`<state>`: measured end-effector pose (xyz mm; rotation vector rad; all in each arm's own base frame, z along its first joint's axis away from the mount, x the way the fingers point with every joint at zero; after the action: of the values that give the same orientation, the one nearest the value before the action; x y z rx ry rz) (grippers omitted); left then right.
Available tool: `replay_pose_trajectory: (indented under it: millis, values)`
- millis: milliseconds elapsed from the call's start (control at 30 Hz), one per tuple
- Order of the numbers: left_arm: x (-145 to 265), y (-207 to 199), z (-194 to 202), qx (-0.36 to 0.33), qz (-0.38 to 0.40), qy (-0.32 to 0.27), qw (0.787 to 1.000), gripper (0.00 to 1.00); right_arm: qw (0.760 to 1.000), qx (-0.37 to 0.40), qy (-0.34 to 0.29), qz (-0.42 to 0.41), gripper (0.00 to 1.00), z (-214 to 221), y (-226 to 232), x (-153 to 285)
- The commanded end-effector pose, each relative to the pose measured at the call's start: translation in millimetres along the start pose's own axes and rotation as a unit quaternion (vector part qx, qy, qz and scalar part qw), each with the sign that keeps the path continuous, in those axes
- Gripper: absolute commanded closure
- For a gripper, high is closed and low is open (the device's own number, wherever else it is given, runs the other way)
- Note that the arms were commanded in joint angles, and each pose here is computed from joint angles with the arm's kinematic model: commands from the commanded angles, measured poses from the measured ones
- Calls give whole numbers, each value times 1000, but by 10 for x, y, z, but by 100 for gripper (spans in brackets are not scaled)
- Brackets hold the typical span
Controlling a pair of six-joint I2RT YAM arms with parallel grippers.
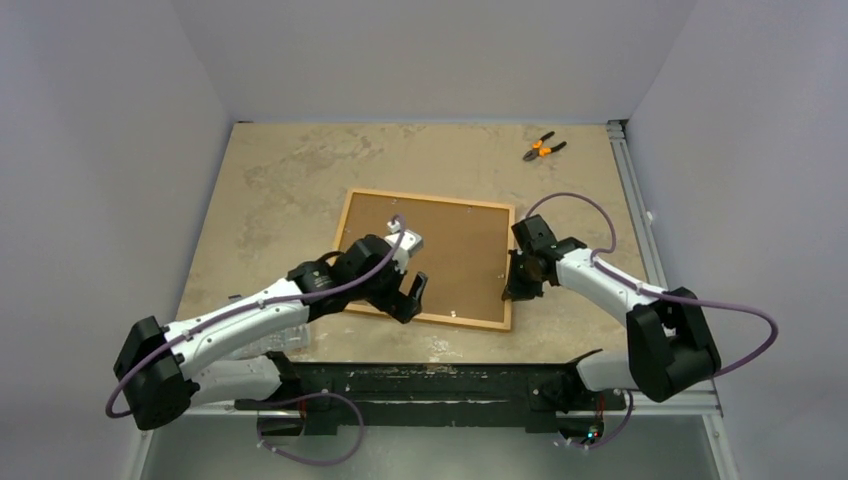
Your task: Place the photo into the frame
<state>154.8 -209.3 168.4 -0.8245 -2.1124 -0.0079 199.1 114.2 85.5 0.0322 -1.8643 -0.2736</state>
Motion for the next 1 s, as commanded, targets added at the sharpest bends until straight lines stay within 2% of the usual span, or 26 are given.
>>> replay_pose_trajectory:
  millis: [0,133,300,500,733,833,967]
  values:
    - [-70,-281,-174,-107,4,-37,994,0,1000,7,-7,-29,100,-178,181,306]
    - [-83,-493,-143,-180,-2,-68,981,0,998,16,-12,-54,100,-284,300,531]
    - [-136,-644,-68,-236,-22,-103,966,0,995,19,-16,-92,100,-366,437,782]
    - [-286,-768,10,-298,-106,-119,941,0,992,20,-18,-122,100,-397,528,987]
    - [-542,-857,59,-327,-202,-120,916,1,991,22,-24,-133,100,-409,557,1110]
    - [-621,-845,13,-329,-252,-122,902,8,990,21,-22,-138,100,-384,556,1122]
    - [-665,-901,-80,-333,-279,-127,892,19,990,21,-20,-140,100,-347,538,1128]
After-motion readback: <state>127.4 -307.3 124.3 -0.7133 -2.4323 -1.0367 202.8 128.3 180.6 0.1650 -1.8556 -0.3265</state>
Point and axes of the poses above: each gripper's point midway between its finger pads, its own x axis back along the fingers, its own y axis along the line the jaws close on, z = x × y, the point moved 6 cm from there along x, back along the fingers, and after that the axes turned 2 degrees about x, right-handed, at the moved point
